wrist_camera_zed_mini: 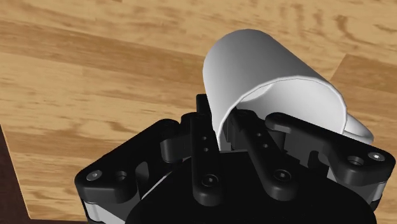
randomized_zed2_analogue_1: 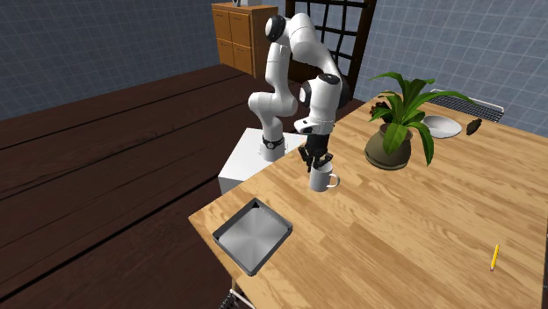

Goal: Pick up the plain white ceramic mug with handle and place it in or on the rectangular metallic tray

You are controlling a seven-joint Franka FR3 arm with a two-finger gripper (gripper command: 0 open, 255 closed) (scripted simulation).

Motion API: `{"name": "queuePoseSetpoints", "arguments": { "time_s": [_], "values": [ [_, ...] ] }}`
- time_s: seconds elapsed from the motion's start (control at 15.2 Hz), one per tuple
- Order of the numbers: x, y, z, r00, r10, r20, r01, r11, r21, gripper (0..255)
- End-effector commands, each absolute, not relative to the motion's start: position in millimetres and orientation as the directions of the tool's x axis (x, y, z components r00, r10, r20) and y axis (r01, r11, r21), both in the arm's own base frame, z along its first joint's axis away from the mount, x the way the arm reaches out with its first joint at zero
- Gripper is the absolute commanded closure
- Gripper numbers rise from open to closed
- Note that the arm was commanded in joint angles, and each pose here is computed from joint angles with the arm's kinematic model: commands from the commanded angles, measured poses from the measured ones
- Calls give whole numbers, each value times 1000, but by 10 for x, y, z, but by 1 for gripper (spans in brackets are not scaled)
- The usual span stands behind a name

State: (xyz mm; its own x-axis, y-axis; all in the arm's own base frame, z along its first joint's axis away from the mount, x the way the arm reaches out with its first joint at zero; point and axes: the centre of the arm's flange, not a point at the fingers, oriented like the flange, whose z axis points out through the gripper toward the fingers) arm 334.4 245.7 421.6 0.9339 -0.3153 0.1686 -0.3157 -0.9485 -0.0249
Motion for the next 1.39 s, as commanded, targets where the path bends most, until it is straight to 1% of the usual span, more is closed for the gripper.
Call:
{"name": "queuePoseSetpoints", "arguments": {
  "time_s": [0.0,0.46,1.32],
  "values": [
    [3341,2455,4315,934,-315,168,-316,-949,-25,255],
    [3341,2455,4684,934,-315,168,-316,-949,-25,255],
    [4712,1431,4818,934,-315,168,-316,-949,-25,255]
  ]
}}
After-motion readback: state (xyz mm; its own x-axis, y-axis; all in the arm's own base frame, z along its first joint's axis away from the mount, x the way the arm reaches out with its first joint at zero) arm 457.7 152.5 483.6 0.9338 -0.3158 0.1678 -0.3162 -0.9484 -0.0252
